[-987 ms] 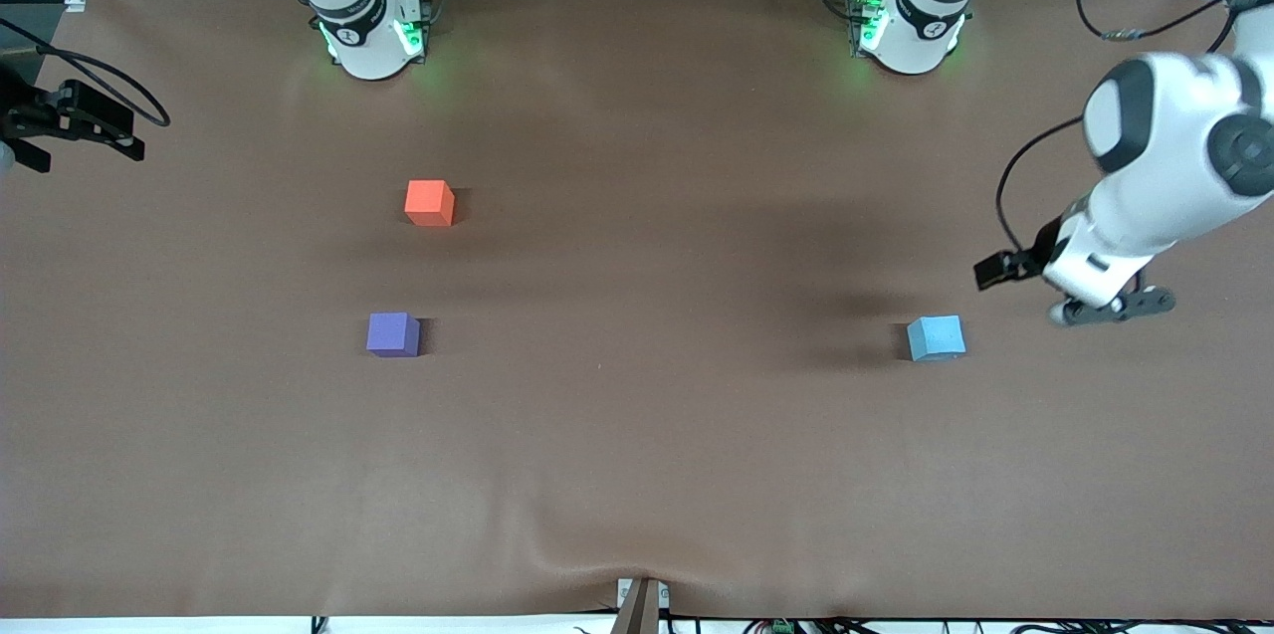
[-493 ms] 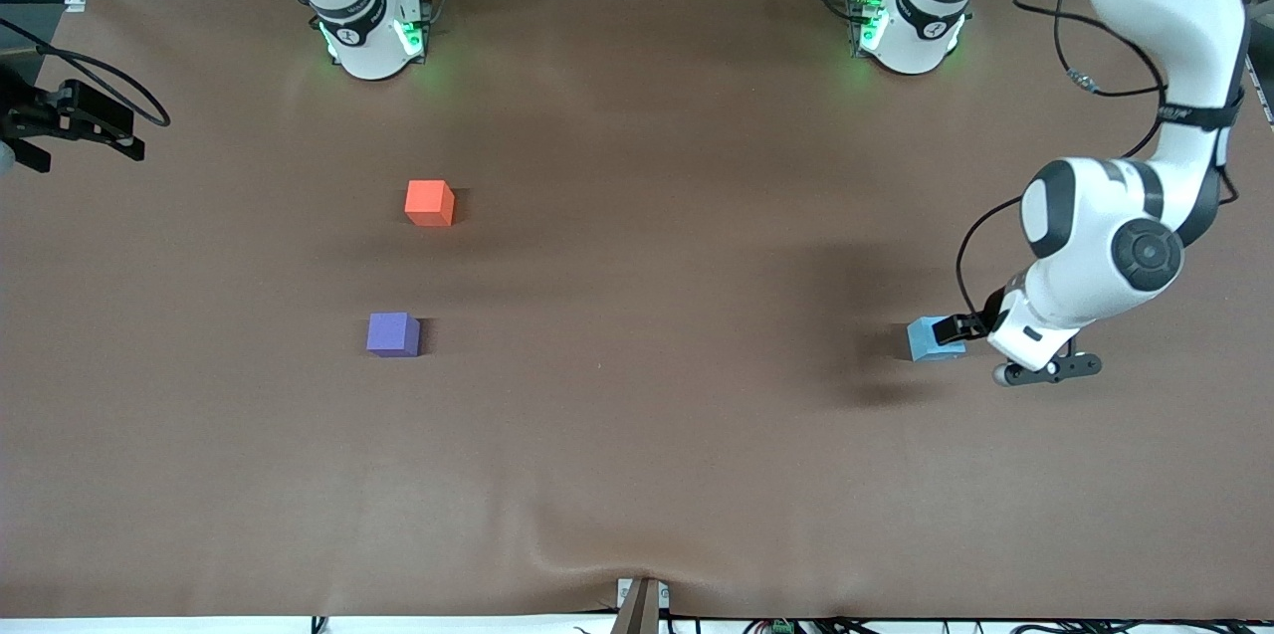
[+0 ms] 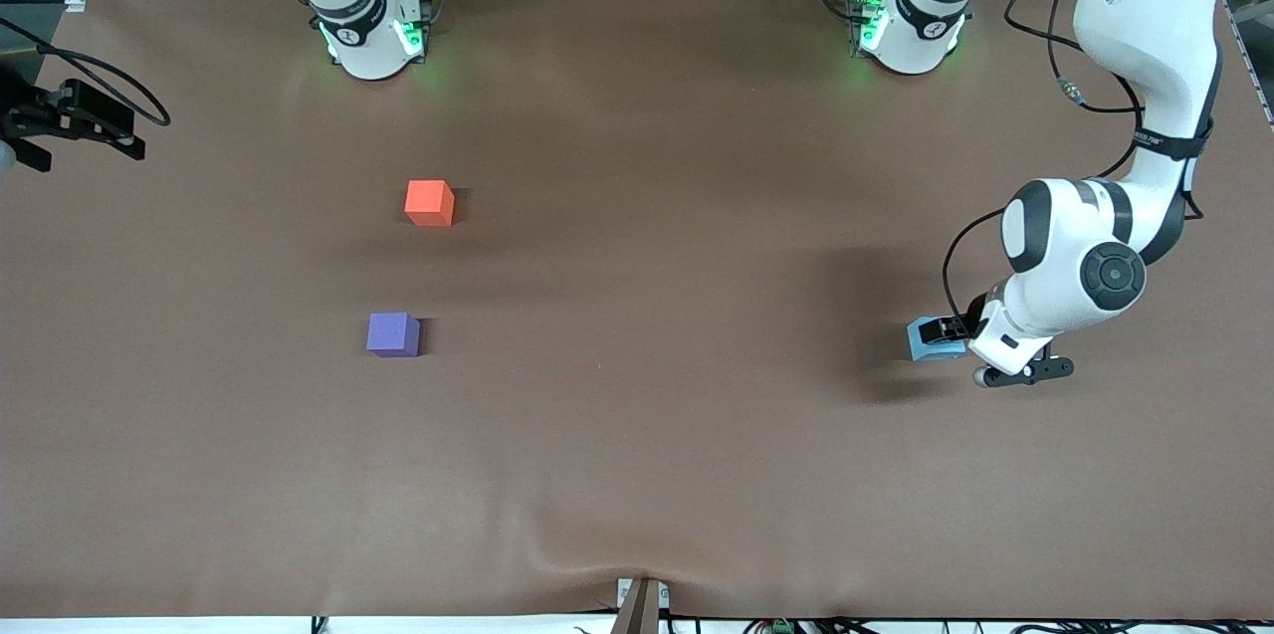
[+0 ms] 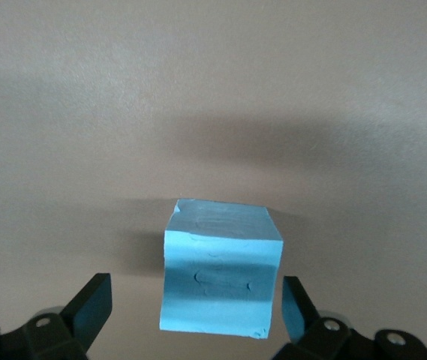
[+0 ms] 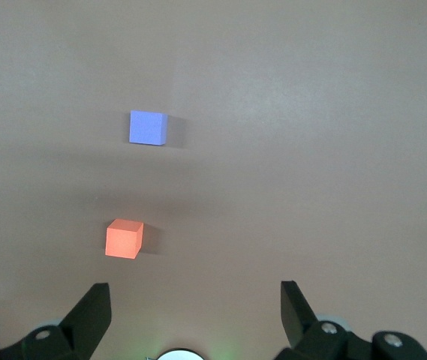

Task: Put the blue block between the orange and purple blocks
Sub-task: 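Close the left gripper on the light blue block and lift it, then carry the blue block with the left gripper toward the table middle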

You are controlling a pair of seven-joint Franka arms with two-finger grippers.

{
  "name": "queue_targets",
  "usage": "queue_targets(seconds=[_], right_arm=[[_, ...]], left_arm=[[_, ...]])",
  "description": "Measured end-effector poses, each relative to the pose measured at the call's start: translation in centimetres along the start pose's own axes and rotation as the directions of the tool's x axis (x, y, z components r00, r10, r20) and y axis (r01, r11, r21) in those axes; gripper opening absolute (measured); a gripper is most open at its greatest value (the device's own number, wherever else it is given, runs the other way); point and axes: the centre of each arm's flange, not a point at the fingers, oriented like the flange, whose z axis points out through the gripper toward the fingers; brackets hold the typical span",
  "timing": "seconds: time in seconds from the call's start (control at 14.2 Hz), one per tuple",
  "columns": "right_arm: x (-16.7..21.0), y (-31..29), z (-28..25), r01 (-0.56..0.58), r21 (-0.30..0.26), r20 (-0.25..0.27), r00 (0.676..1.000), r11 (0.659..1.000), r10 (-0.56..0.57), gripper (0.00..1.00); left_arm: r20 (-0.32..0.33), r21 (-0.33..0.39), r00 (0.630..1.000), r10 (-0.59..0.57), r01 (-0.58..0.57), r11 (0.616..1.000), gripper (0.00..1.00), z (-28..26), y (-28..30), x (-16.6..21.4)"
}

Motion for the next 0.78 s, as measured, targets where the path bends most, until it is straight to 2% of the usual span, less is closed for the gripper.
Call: queue_targets(seconds=[0.7, 0.78], right_arm=[[0.0, 0.0, 0.0, 0.0, 0.0, 0.002, 1.0, 1.0, 0.0, 1.0], [0.0, 0.0, 0.0, 0.001, 0.0, 0.002, 1.0, 1.0, -0.001, 1.0]], left_arm=[[-0.002, -0.004, 1.0, 0.007, -0.007, 1.0, 1.0, 2.4, 0.5, 0.0], [0.0, -0.005, 1.0, 0.006, -0.006, 1.0, 0.93, 3.1, 0.5, 0.0]])
